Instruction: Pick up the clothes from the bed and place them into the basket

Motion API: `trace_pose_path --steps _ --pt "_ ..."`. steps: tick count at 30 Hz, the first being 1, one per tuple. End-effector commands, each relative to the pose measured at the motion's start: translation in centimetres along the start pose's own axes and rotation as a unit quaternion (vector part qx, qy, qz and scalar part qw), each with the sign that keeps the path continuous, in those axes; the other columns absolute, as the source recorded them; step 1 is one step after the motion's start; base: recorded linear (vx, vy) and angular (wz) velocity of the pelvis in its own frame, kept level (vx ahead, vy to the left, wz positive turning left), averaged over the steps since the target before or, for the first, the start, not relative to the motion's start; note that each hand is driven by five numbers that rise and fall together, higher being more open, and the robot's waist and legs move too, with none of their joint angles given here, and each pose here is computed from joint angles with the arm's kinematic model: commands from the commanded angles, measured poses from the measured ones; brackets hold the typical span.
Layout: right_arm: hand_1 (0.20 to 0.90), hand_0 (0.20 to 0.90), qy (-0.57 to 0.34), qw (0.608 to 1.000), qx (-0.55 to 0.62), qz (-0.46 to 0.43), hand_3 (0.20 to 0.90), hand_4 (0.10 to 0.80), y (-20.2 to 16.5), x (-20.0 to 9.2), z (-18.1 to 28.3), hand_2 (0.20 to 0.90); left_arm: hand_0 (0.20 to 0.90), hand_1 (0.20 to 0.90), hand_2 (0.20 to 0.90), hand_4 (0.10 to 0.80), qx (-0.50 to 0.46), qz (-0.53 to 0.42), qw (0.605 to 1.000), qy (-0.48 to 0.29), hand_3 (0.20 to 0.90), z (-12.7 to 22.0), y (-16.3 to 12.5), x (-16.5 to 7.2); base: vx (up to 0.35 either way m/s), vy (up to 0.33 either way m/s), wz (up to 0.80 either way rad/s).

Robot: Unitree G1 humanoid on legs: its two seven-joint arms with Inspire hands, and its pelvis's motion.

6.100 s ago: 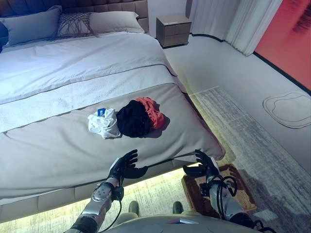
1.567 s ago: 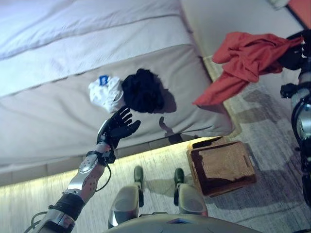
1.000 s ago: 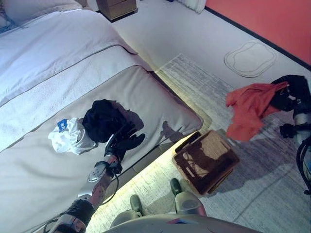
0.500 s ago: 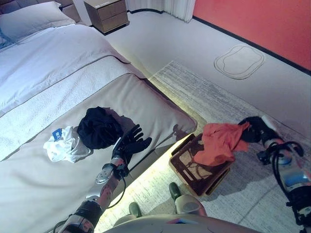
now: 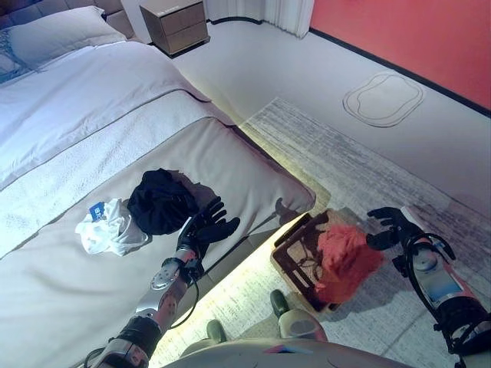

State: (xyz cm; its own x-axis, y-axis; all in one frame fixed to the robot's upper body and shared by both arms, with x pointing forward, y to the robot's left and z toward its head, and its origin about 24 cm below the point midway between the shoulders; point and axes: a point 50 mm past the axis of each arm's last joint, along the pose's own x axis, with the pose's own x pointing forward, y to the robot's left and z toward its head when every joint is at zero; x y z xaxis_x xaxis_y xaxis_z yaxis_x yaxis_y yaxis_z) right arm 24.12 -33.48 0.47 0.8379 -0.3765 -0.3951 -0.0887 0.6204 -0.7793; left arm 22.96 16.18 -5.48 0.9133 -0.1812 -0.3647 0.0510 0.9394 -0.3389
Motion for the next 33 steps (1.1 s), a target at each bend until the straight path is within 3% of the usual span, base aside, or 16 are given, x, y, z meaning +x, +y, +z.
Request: trace_pose_path --steps 1,9,15,24,33 --pt "0.900 0.900 -0.088 0.990 0.002 -0.113 0.900 0.800 -5.4 1.1 5.0 0.900 0.900 0.900 0.900 0.800 0.020 -0.033 0.997 -0.067 0.900 3.0 -1.1 1.5 0.000 0.000 0.00" --pt "0.900 0.900 -0.155 0.974 0.018 -0.161 0.900 0.800 -7.6 0.5 8.8 0.900 0.900 0.900 0.900 0.800 0.011 -0.014 0.998 -0.054 0.900 2.3 -0.5 1.1 0.013 -0.014 0.10" --pt "0.900 0.900 -0.262 0.935 0.013 -0.237 0.900 0.800 -10.7 -0.7 16.3 0.900 0.900 0.900 0.900 0.800 0.017 0.005 0.999 -0.043 0.900 1.6 0.2 0.6 0.034 -0.023 0.23" --pt "0.900 0.900 -0.351 0.893 -0.030 -0.282 0.900 0.800 -14.6 -2.4 24.1 0.900 0.900 0.900 0.900 0.800 0.046 0.006 0.998 -0.046 0.900 1.8 1.5 0.1 -0.020 0.001 0.54" --pt "0.900 0.900 -0.383 0.864 -0.050 -0.324 0.900 0.800 -16.9 -4.4 29.7 0.900 0.900 0.900 0.900 0.800 0.083 -0.073 0.992 -0.059 0.900 1.7 0.8 -0.8 -0.062 0.032 0.57"
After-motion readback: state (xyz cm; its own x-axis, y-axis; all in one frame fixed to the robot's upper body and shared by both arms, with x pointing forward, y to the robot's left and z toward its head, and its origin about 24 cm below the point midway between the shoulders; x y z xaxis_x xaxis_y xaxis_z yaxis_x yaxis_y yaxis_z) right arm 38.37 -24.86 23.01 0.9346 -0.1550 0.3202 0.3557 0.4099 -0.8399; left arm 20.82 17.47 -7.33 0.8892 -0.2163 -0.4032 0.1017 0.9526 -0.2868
